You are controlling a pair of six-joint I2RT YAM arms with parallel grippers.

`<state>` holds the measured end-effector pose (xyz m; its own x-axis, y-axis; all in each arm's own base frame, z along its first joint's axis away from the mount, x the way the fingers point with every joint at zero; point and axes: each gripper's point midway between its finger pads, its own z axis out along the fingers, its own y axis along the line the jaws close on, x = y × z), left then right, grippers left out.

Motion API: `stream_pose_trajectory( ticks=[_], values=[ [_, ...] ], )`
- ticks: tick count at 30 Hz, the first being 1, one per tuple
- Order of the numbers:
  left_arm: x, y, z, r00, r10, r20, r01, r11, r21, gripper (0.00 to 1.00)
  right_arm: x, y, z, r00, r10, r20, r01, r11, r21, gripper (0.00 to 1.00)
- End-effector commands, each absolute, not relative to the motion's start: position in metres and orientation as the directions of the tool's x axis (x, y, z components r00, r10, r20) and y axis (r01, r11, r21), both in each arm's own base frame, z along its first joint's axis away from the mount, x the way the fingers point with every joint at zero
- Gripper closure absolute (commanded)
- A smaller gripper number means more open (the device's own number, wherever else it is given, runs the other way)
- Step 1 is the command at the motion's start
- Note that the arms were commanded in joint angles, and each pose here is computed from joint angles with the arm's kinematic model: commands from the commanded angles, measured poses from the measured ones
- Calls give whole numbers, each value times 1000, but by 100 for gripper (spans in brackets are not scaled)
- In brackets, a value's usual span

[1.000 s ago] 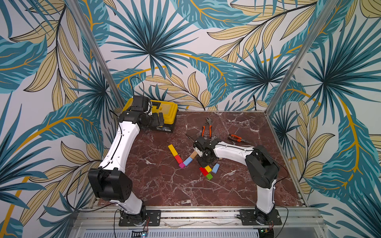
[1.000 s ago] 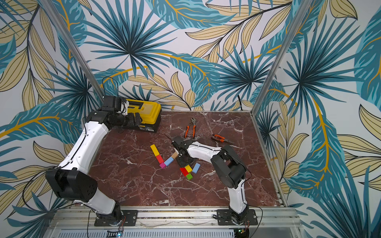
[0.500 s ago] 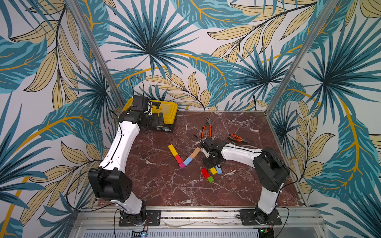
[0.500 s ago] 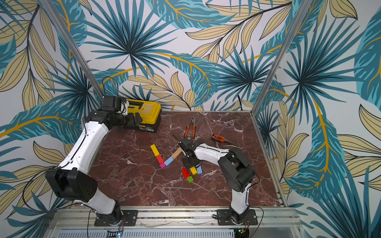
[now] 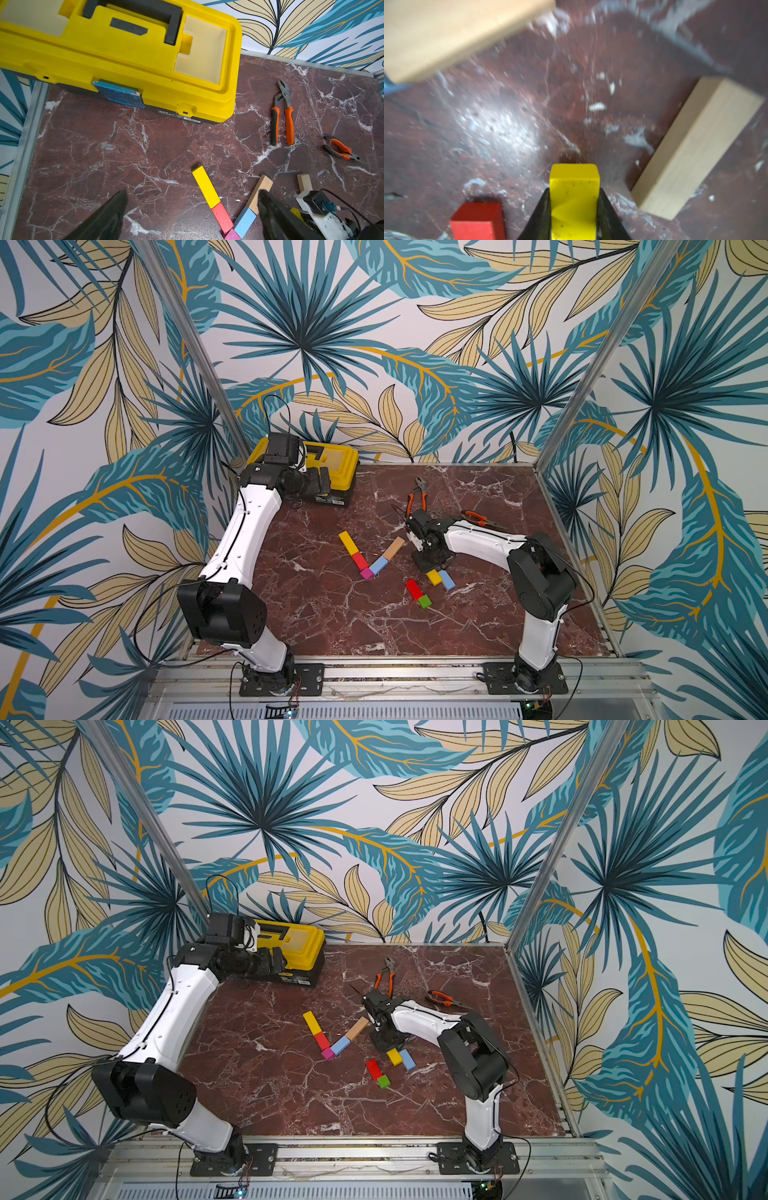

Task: Assemble the letter v with building blocks
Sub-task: Adjust the building blocks at the center of the board, then adjust the building block at the center of the board.

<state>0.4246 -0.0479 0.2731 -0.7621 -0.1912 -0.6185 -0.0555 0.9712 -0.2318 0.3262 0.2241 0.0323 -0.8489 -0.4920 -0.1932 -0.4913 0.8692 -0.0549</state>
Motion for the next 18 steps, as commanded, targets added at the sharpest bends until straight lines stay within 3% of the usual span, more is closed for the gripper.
stream_pose_trajectory(
  ticks=[1,18],
  values=[
    [425,-45,275,-756,-192,-626,-52,971,-235,1,322,226,24,-823,-555,-121,-553,832,-48,80],
    [425,-44,274,-757,-190,-625,-53,972,-231,0,335,258,14,-817,-562,-131,-564,825,-18,80]
  ],
)
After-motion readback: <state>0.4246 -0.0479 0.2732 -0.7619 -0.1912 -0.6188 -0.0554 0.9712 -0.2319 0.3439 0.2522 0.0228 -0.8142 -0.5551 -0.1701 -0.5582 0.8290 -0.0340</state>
